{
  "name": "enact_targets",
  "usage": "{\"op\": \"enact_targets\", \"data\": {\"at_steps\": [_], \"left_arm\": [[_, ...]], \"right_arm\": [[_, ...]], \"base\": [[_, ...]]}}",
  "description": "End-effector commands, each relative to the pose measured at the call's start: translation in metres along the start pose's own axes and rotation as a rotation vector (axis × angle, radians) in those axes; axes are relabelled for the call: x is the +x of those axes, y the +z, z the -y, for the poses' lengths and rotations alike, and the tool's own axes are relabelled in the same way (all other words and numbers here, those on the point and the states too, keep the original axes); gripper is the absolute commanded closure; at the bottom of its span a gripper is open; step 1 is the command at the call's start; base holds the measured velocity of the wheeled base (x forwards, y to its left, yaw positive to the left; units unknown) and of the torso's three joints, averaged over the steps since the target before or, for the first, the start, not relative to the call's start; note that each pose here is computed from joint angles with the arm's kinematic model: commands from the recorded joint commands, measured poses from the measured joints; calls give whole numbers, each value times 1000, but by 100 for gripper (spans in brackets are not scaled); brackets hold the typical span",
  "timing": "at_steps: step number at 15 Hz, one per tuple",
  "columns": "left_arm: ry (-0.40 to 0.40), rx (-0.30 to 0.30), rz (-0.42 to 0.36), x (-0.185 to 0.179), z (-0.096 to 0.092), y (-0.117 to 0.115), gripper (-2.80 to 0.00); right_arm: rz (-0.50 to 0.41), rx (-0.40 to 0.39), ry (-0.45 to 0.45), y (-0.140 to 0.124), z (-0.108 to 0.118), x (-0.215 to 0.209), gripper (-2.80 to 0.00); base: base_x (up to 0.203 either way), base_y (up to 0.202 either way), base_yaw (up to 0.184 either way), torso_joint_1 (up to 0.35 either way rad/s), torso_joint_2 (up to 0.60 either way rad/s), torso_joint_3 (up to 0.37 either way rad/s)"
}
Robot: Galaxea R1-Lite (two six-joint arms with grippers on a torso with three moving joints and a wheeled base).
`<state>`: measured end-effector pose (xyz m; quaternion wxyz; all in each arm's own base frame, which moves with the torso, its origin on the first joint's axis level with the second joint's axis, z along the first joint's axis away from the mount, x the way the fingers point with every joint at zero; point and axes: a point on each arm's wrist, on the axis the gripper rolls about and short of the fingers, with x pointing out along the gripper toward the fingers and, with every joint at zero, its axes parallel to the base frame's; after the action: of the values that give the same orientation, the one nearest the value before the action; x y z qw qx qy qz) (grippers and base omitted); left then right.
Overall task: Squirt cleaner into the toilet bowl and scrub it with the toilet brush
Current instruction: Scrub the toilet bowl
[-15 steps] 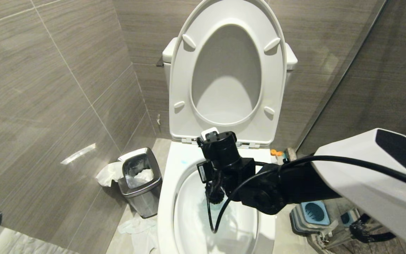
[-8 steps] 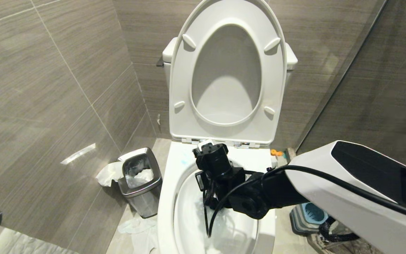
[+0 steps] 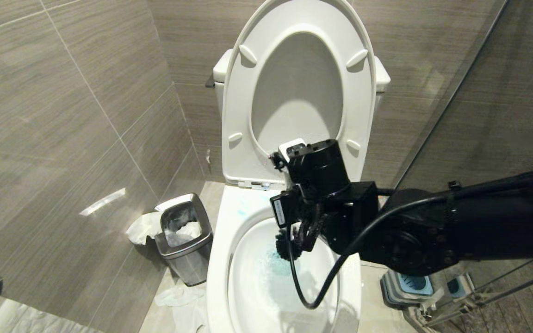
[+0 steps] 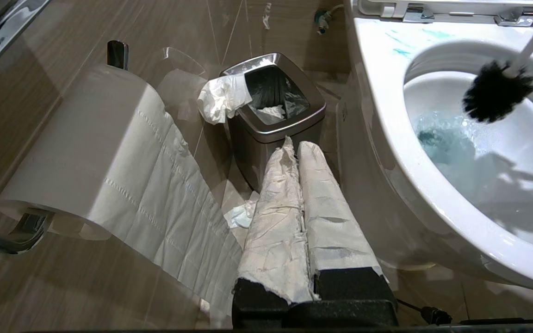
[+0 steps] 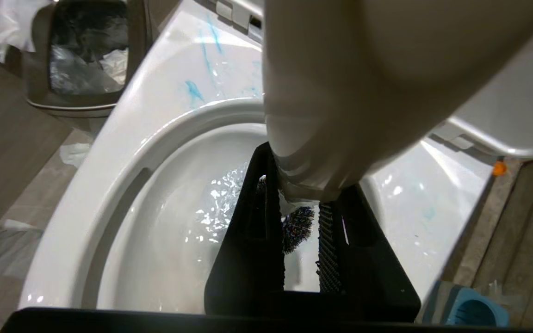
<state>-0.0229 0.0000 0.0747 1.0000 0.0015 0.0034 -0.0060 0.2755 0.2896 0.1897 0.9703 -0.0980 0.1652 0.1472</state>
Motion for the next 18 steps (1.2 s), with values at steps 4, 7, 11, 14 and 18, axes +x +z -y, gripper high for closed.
{"op": "enact_targets", "data": {"at_steps": [4,7,11,14,18], "left_arm": [[0,0,-2,0,0,0,0],[0,0,-2,0,0,0,0],[0,0,-2,0,0,0,0],[0,0,-2,0,0,0,0],[0,0,-2,0,0,0,0]], "right_arm": [[117,61,26,61,28,-71,0],[139,71,35,76,35,-90,0],[150,76,37,83,40,-99,0],[148,75,37,84,41,-101,0],[63,73,36,61,29,-80,0]], "base": [[0,0,0,0,0,0],[0,0,0,0,0,0],[0,0,0,0,0,0],[0,0,0,0,0,0],[0,0,0,0,0,0]]}}
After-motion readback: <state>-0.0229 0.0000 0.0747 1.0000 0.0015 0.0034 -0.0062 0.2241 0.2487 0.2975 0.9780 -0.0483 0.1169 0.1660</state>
